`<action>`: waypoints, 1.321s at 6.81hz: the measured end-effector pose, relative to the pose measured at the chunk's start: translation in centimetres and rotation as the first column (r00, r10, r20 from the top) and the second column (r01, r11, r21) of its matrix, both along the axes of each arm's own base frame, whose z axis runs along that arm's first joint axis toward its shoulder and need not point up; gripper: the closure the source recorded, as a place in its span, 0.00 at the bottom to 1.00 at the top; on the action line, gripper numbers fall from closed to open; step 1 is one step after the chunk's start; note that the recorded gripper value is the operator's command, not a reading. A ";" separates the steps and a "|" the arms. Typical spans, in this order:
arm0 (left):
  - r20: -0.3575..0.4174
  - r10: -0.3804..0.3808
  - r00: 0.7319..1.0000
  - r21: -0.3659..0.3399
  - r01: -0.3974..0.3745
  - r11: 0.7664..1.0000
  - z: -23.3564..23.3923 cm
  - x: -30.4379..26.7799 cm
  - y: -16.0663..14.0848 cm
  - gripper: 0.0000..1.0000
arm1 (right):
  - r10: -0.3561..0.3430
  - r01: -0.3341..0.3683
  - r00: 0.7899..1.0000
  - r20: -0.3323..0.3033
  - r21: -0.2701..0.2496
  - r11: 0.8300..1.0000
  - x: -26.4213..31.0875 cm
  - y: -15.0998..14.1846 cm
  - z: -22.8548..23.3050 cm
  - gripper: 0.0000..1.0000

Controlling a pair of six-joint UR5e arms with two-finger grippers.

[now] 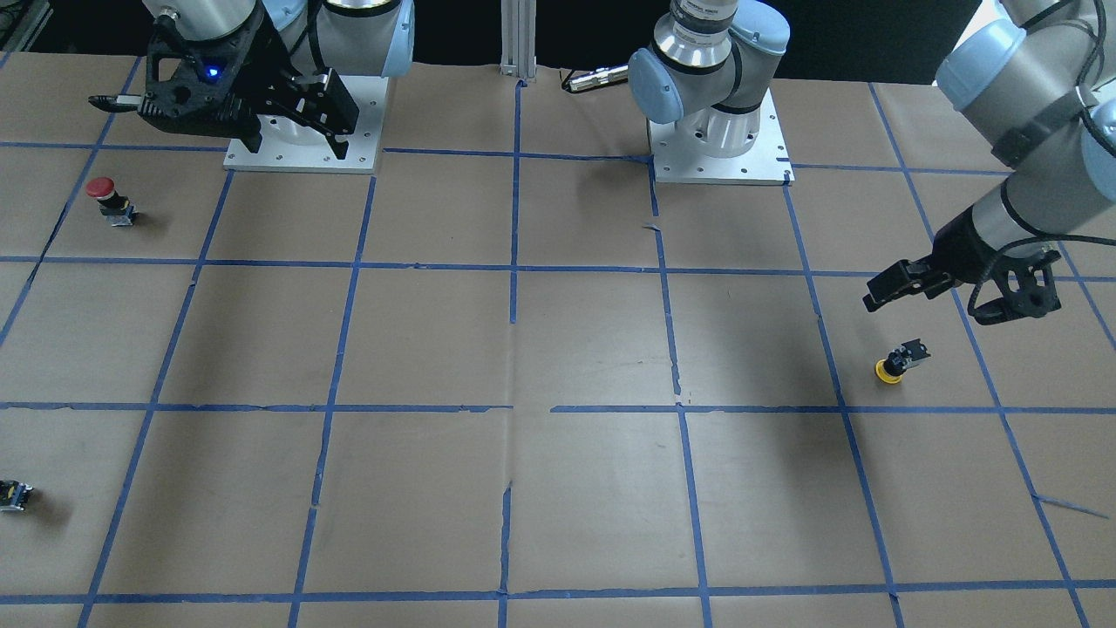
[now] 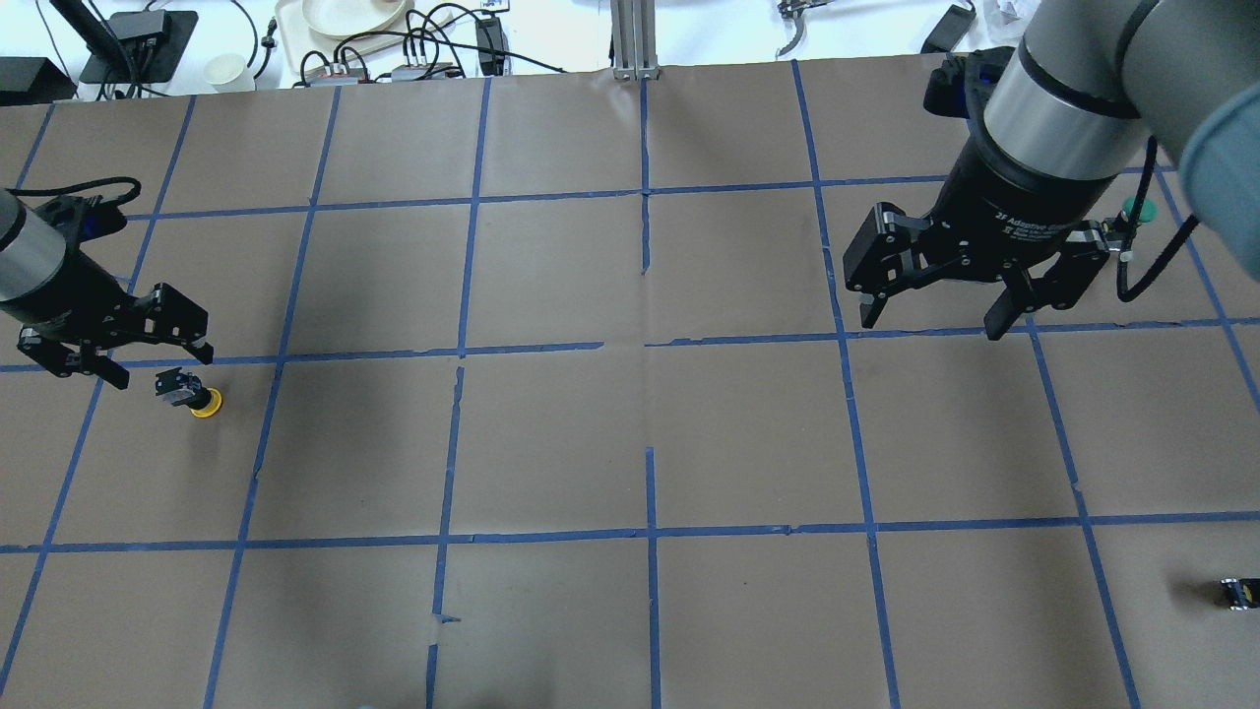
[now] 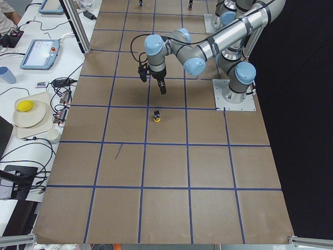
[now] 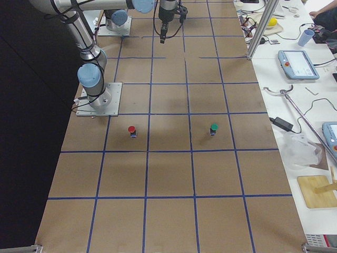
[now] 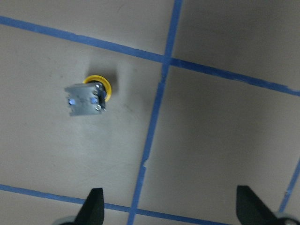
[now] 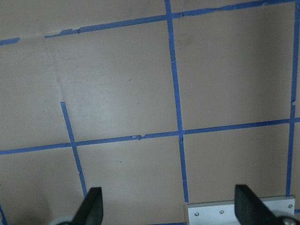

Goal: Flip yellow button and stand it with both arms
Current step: 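Lower the left gripper onto the yellow button lying on its side, then close the left gripper on the yellow button's metal base and lift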

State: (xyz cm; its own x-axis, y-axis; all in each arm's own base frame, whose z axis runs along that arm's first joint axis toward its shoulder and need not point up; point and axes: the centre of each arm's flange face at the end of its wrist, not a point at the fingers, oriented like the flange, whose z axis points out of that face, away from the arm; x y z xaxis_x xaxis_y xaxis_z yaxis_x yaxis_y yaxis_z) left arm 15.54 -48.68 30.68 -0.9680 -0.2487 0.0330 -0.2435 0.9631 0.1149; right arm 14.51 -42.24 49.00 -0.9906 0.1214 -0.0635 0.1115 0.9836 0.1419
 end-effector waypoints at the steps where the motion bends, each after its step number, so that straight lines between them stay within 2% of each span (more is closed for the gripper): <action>1: 0.020 -0.003 1.000 0.002 0.003 1.000 -2.4 2.6 -0.3 0.00 | -0.001 0.001 1.000 0.004 0.008 1.000 0.0 0.0 -0.1 0.00; 3: 0.023 0.008 1.000 0.012 -0.008 1.000 -5.5 4.2 -1.0 0.01 | -0.050 0.050 0.999 0.001 0.038 0.998 -0.5 0.3 -0.2 0.00; 4: 0.023 0.028 0.999 0.015 -0.028 0.999 -6.3 4.3 -1.3 0.02 | -0.126 0.126 0.992 -0.011 0.058 0.990 -0.5 0.4 -0.4 0.00; 5: 0.027 0.043 0.999 0.010 -0.044 0.999 -6.9 4.4 -1.6 0.07 | -0.188 0.189 0.982 -0.021 0.067 0.980 -0.5 0.3 -0.5 0.00; 6: 0.031 0.049 0.998 0.005 -0.050 0.999 -7.4 4.6 -1.8 0.22 | -0.215 0.216 0.976 -0.026 0.068 0.974 -0.5 0.3 -0.5 0.00; 7: 0.034 0.052 0.998 0.001 -0.052 0.999 -7.7 4.6 -2.0 0.53 | -0.224 0.225 0.974 -0.028 0.068 0.972 -0.6 0.2 -0.5 0.00; 8: 0.035 0.052 0.998 -0.002 -0.052 0.999 -7.8 4.6 -2.1 0.65 | -0.227 0.228 0.974 -0.030 0.067 0.971 -0.6 0.3 -0.4 0.00; 9: 0.036 0.054 0.998 -0.006 -0.054 0.999 -7.6 4.6 -2.2 0.70 | -0.226 0.228 0.974 -0.035 0.079 0.970 -0.7 0.5 -0.4 0.00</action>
